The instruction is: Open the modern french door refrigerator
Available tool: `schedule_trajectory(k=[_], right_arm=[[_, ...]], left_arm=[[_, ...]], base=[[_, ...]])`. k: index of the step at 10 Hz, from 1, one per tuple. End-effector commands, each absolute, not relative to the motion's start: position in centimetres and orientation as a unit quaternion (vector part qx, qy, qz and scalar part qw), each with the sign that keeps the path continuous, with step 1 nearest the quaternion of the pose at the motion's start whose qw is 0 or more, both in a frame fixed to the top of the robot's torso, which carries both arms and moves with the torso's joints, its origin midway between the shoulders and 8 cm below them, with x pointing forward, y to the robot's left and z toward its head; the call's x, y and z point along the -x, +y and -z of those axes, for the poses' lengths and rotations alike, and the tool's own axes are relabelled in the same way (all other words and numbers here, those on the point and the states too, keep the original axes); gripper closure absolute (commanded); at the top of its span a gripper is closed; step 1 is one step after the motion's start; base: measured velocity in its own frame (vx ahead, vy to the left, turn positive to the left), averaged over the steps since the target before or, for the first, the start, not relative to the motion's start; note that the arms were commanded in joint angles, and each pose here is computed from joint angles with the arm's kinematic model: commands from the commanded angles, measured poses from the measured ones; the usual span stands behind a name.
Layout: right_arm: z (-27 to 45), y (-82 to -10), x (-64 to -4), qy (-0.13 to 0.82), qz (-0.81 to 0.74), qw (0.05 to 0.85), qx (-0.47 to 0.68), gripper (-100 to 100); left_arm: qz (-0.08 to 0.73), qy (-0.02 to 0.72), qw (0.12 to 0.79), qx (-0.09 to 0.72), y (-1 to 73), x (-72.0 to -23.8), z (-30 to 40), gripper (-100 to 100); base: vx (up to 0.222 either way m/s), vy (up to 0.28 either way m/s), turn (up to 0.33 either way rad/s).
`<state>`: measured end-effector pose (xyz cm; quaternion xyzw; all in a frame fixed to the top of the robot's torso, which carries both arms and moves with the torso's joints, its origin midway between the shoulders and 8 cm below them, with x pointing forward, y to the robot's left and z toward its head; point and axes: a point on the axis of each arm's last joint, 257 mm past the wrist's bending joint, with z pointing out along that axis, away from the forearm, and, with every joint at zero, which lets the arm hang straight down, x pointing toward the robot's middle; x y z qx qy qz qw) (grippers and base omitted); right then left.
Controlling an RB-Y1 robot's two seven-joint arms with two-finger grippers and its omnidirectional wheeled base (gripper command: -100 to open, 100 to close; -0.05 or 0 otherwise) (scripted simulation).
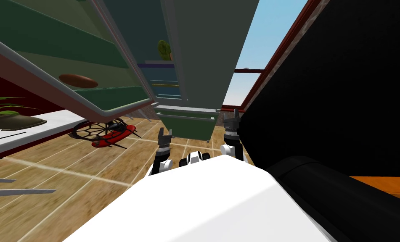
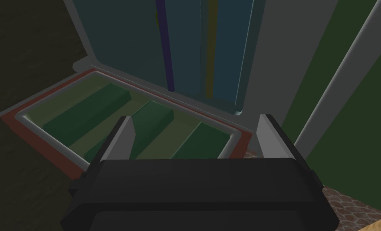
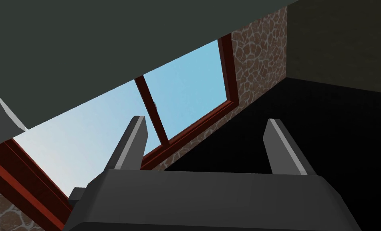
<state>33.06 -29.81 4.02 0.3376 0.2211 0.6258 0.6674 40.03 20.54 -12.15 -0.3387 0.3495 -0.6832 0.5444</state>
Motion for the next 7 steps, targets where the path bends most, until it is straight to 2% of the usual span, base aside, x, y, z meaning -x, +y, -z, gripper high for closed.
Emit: schedule_trajectory(k=[1, 7], right_arm=[[-4.0, -29.8, -33.1, 0.221, -0.626, 0.667, -0.338, 0], [-4.0, -29.8, -33.1, 0.221, -0.626, 0.667, -0.338, 0]], left_arm=[[0.688, 0.353, 0.536, 0.339, 19.4, -40.1, 13.6, -100], [0.698, 0.365, 0.514, 0.34, 16.9, -40.5, 16.8, -100]], base=[[0.087, -0.038, 0.022], [0.082, -0.04, 0.033]])
